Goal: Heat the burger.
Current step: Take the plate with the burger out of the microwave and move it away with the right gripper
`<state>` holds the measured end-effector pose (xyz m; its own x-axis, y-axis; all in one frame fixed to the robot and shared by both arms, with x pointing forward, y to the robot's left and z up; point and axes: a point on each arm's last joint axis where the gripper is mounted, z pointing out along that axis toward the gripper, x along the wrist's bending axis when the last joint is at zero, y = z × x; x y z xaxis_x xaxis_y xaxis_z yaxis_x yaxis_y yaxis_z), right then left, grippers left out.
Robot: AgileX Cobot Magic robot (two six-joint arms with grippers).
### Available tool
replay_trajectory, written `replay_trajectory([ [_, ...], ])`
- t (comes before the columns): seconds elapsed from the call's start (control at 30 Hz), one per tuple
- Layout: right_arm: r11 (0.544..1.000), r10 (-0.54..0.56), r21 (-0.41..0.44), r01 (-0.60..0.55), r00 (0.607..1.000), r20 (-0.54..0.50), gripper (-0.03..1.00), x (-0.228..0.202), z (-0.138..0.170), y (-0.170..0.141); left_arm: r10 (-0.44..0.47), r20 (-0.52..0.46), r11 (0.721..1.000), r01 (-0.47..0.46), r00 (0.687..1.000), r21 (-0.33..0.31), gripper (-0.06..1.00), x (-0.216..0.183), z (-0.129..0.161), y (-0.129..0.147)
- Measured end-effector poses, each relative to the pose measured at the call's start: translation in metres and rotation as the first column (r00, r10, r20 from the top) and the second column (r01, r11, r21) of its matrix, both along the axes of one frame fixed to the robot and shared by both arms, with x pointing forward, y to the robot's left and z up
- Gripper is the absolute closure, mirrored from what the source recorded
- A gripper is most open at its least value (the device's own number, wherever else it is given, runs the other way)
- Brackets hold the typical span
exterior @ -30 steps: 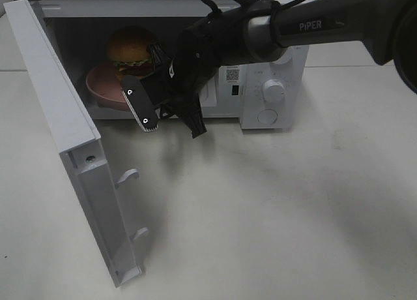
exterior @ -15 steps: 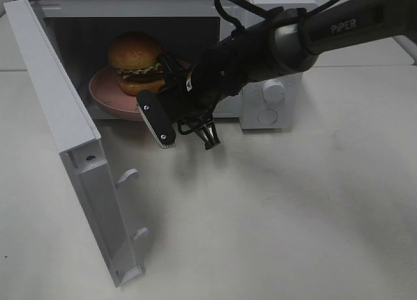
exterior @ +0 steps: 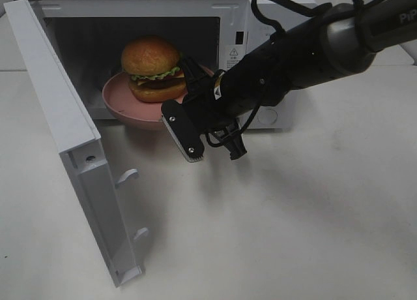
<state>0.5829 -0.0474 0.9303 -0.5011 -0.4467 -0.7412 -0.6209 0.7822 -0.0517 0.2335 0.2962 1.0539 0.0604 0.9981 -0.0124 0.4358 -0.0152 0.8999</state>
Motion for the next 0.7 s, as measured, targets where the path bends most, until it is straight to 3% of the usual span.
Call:
replay_trajectory([
  [0.7, 1.0, 0.024, 0.003, -0.024, 1.0, 0.014, 0.82, -0.063, 0.023, -0.044, 0.0, 0.0, 1.0, 0.0, 1.0, 0.0, -0.03, 0.0, 0.0, 0.0],
])
